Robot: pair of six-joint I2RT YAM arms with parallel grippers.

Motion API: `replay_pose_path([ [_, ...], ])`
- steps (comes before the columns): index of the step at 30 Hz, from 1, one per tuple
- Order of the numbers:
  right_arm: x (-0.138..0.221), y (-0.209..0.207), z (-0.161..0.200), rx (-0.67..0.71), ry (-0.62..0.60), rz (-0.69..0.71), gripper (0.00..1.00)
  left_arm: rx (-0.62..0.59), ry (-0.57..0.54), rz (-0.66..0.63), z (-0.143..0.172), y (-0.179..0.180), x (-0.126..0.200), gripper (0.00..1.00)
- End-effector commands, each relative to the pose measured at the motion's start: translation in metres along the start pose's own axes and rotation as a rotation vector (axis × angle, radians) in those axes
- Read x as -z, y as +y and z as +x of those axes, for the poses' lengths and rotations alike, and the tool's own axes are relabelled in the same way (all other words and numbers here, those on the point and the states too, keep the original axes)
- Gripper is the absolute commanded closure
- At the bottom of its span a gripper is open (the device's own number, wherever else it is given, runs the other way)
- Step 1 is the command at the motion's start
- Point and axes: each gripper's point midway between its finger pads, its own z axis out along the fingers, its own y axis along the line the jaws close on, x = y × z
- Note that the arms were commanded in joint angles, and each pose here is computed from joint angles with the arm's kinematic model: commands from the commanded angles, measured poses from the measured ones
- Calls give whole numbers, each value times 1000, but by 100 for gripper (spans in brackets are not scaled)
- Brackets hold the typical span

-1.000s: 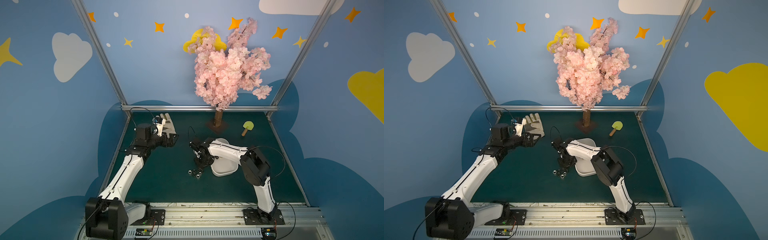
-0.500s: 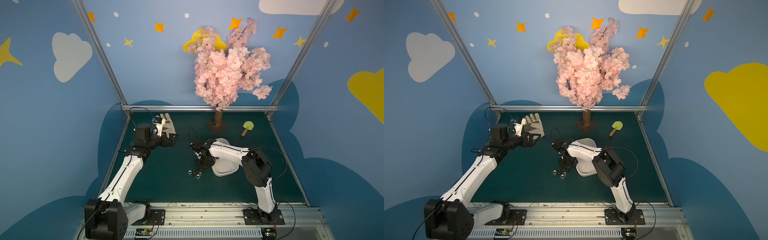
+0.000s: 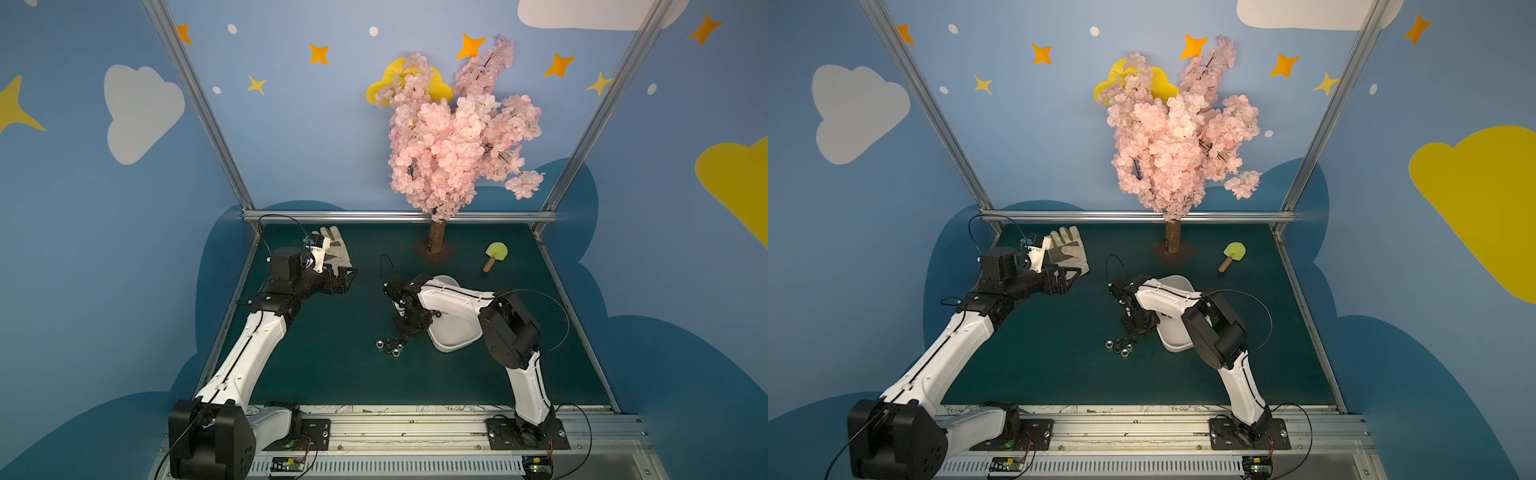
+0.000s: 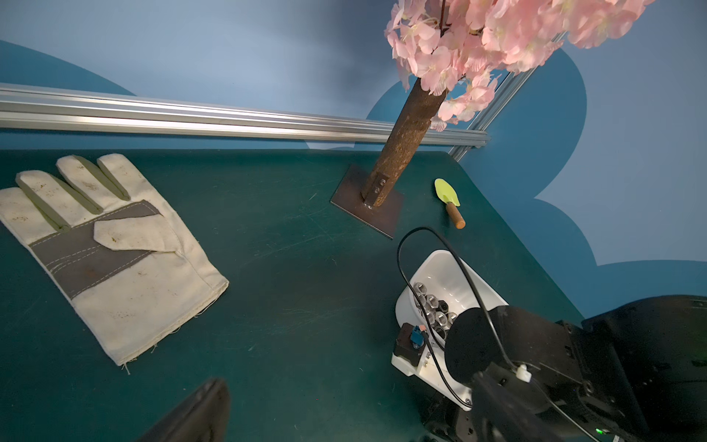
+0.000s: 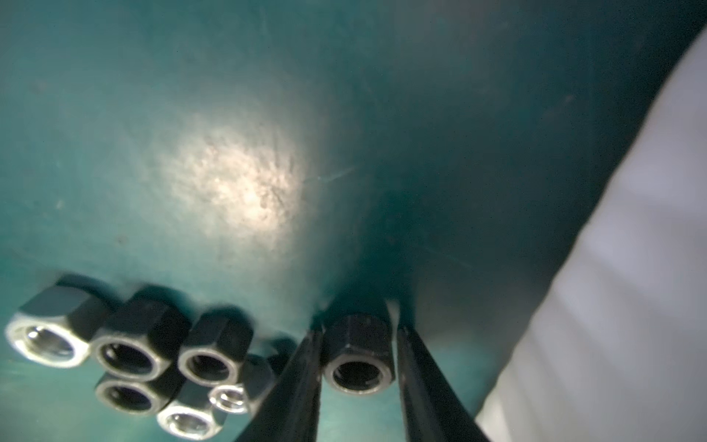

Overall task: Put the nuts on the desktop into the storage box
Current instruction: Pick up the nut from the center of the board, then place the nut in the storage box.

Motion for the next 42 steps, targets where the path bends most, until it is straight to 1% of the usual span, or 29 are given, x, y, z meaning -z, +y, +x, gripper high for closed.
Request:
replay_pose_path([
  [1, -7, -1, 2, 17, 33, 21, 74, -14, 0, -5, 1, -1, 3, 0],
  [3, -2, -1, 0, 18, 17, 28, 80, -16, -1, -6, 1, 0, 4, 0],
  [5, 13, 0, -5, 16, -28, 29, 82, -18, -5, -8, 0, 0, 4, 0],
  [9, 66, 1, -24, 15, -176, 8, 83, -13, -2, -6, 1, 0, 4, 0],
  [12, 106, -15, -31, -24, -269, 0, 82, -15, -9, -11, 0, 0, 5, 0],
  [14, 120, -34, -28, -63, -282, 1, 81, -17, -14, -17, 0, 0, 6, 0],
  [15, 122, -47, -23, -88, -268, 7, 81, -20, -20, -18, -1, 0, 7, 0],
  [18, 113, -85, 0, -151, -198, 52, 82, -15, -20, -24, -1, 2, 6, 0],
  [21, 102, -108, 25, -194, -148, 65, 82, -12, -15, -20, 0, 1, 5, 0],
  [26, 77, -127, 52, -245, -84, 53, 82, -18, -2, -26, 3, 1, 7, 0],
  [30, 54, -134, 50, -266, -38, 42, 82, -14, 8, -22, 6, 2, 5, 0],
  [36, 22, -139, 33, -274, 17, 51, 83, -14, 11, -20, 7, 2, 2, 0],
  [40, 15, -143, 23, -279, 24, 62, 81, -11, 12, -16, 6, 3, 1, 0],
  [42, 15, -145, 20, -281, 22, 70, 77, -11, 12, -16, 6, 3, 1, 0],
])
